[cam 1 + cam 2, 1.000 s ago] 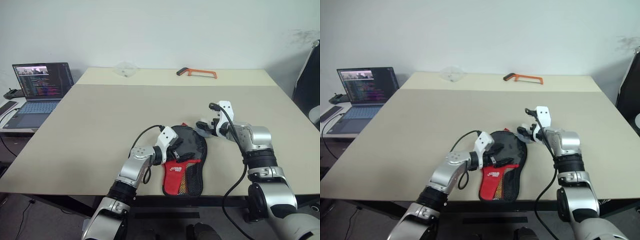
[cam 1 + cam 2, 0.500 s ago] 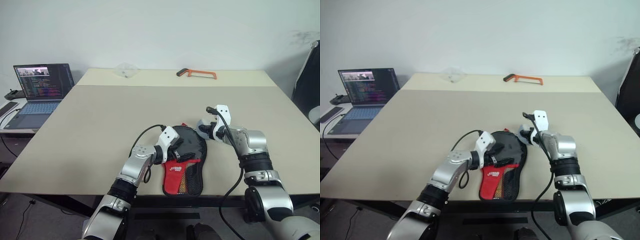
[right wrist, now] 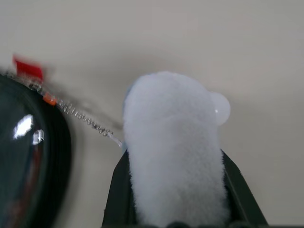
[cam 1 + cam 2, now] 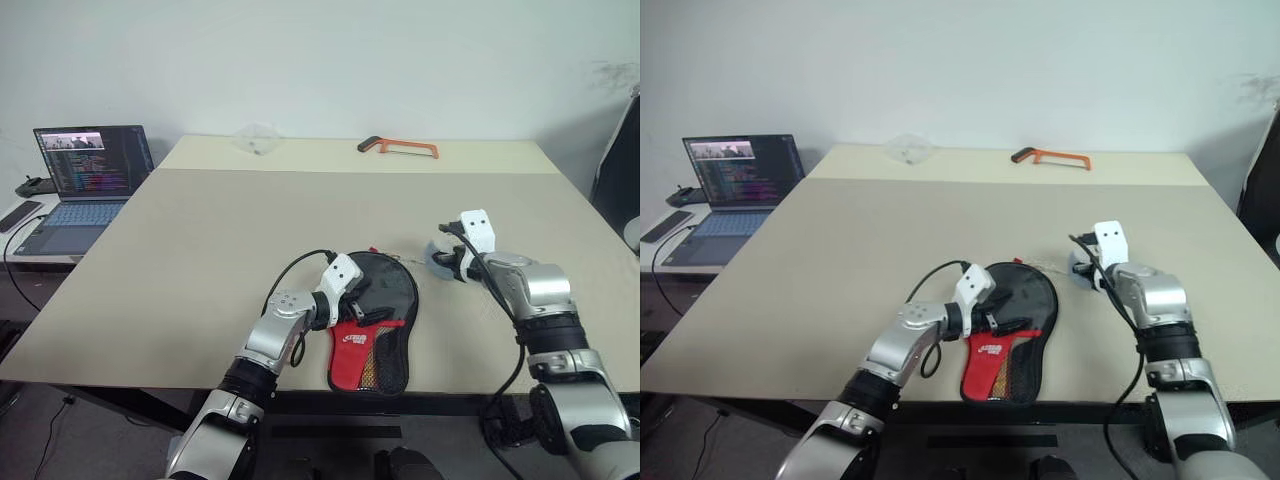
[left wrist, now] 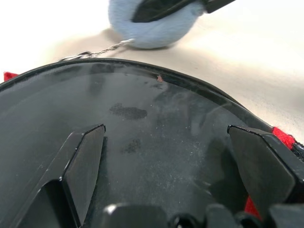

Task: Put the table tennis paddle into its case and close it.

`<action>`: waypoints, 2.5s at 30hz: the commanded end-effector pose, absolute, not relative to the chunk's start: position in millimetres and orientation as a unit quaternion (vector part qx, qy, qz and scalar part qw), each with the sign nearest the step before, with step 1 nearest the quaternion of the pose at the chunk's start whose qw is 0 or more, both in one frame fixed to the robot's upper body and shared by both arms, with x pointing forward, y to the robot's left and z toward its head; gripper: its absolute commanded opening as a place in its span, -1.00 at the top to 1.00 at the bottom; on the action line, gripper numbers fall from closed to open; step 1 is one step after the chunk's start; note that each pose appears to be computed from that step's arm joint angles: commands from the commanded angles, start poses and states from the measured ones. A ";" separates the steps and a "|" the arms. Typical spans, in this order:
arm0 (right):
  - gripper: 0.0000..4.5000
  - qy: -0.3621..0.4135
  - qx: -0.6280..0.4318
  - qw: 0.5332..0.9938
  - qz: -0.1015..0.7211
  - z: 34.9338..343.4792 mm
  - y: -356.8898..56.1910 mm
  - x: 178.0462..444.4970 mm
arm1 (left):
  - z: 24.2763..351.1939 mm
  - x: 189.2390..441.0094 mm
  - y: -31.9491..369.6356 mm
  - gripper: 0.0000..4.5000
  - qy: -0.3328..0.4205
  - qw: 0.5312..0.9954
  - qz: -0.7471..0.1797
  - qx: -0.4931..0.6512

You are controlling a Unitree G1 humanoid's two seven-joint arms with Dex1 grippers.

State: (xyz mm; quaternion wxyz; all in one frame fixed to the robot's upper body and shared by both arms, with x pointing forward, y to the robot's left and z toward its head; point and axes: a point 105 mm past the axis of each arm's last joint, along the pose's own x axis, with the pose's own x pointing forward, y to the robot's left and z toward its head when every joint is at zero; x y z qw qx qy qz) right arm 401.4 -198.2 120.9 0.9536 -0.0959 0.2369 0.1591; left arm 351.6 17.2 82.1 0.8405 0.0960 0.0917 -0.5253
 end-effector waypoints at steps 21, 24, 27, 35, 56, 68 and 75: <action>0.76 0.269 -0.387 0.712 0.520 132.8 -196.4 252.1 | 63.0 339.7 9.4 -1.00 0.151 0.811 -0.553 0.112; 0.76 0.278 -0.386 0.690 0.545 129.4 -193.4 238.9 | 60.5 338.6 9.6 -1.00 0.157 0.810 -0.553 0.118; 0.76 0.296 -0.386 0.656 0.577 121.1 -189.7 219.9 | 58.8 337.4 9.1 -1.00 0.161 0.808 -0.553 0.120; 0.77 0.301 -0.339 0.575 0.681 99.6 -155.0 160.4 | 55.5 333.6 6.7 -1.00 0.172 0.802 -0.558 0.125; 0.77 0.300 -0.310 0.507 0.746 93.0 -135.6 124.5 | 56.5 337.6 10.9 -1.00 0.177 0.802 -0.554 0.135; 0.77 0.295 -0.336 0.555 0.701 100.5 -148.8 157.4 | 62.1 336.5 12.2 -1.00 0.163 0.807 -0.556 0.112; 0.62 0.255 -0.369 0.640 0.624 125.8 -158.0 223.2 | 83.0 323.3 12.7 -1.00 0.124 0.785 -0.602 0.074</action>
